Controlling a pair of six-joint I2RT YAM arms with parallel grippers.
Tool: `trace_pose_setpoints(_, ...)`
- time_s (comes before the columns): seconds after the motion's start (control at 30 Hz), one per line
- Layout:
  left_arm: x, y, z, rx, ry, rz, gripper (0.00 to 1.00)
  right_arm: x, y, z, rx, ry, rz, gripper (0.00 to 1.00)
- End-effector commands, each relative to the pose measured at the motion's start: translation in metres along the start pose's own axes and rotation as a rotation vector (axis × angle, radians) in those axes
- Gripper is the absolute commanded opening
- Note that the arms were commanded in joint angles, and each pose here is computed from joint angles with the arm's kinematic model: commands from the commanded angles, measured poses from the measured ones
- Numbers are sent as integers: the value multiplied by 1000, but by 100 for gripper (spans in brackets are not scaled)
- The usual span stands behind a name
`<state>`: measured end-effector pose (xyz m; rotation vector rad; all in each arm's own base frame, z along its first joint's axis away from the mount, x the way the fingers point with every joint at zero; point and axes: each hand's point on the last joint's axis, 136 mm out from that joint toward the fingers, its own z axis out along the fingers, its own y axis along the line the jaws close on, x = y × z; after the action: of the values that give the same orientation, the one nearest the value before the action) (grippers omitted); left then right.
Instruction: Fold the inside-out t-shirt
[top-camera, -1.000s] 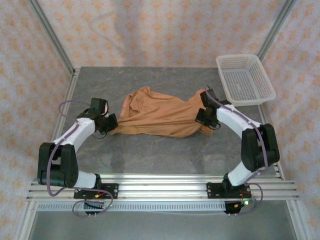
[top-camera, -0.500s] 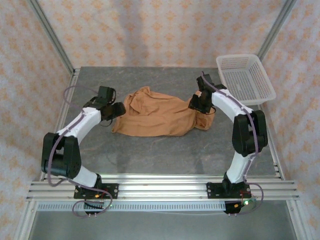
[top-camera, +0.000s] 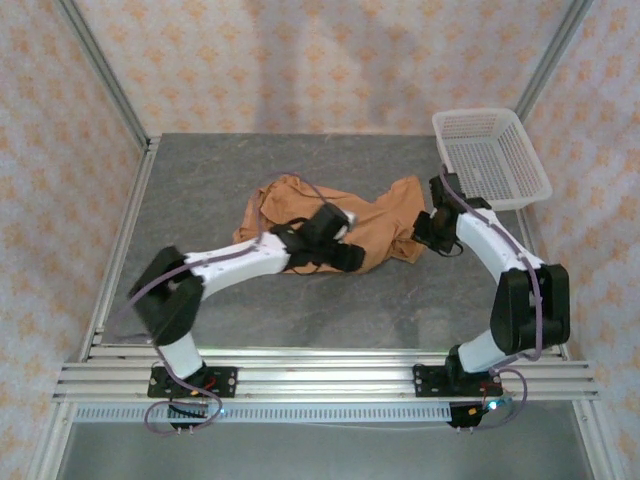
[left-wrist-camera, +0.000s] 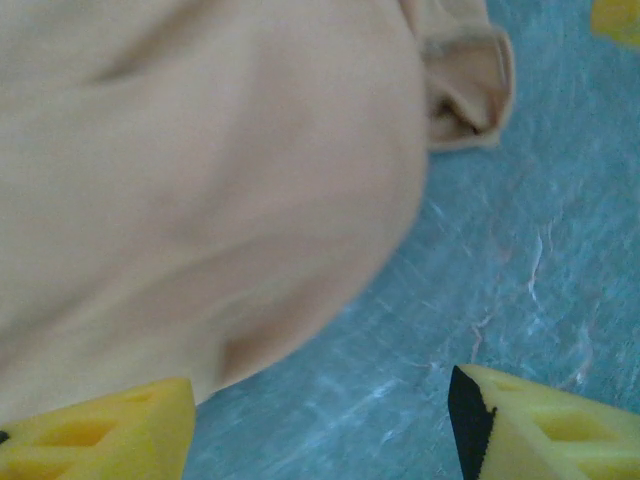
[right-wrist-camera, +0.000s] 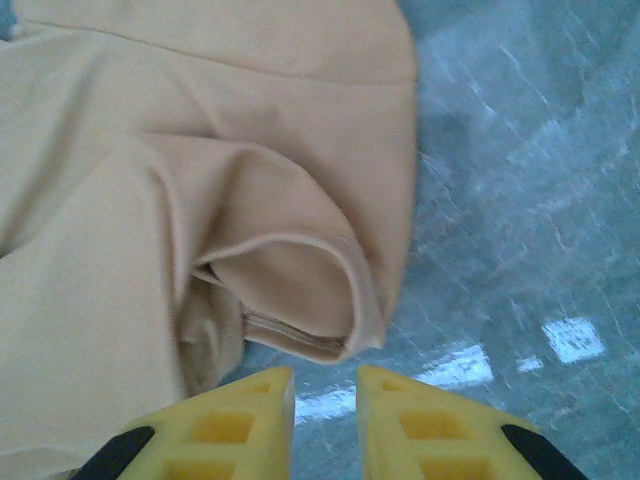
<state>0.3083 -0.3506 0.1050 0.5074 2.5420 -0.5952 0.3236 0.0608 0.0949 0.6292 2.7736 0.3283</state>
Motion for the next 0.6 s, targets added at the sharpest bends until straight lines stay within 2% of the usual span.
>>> trace_pose_setpoints(0.0,-2,-1,21,-58,34,70,77,8,8,1,-70,9,19,23)
trace_pose_setpoints(0.1,5,3,48,-106,92,97,85,16,10,3,-103,28,27,24)
trace_pose_setpoints(0.17,8,8,61,-142,120,113,83,20,11,6,-121,38,34,24)
trace_pose_setpoints(0.2,9,10,65,-156,134,118,80,22,12,7,-129,46,39,24)
trace_pose_setpoints(0.23,11,12,69,-169,149,127,71,24,14,9,-143,53,42,24)
trace_pose_setpoints(0.37,7,19,64,-220,174,144,7,35,25,17,-180,79,34,24)
trace_pose_setpoints(0.4,4,19,58,-231,170,146,0,39,28,21,-184,89,27,24)
trace_pose_setpoints(0.5,-9,16,36,-230,143,133,0,43,41,28,-206,102,18,26)
trace_pose_setpoints(0.57,-16,10,21,-193,129,108,0,43,51,31,-233,99,23,35)
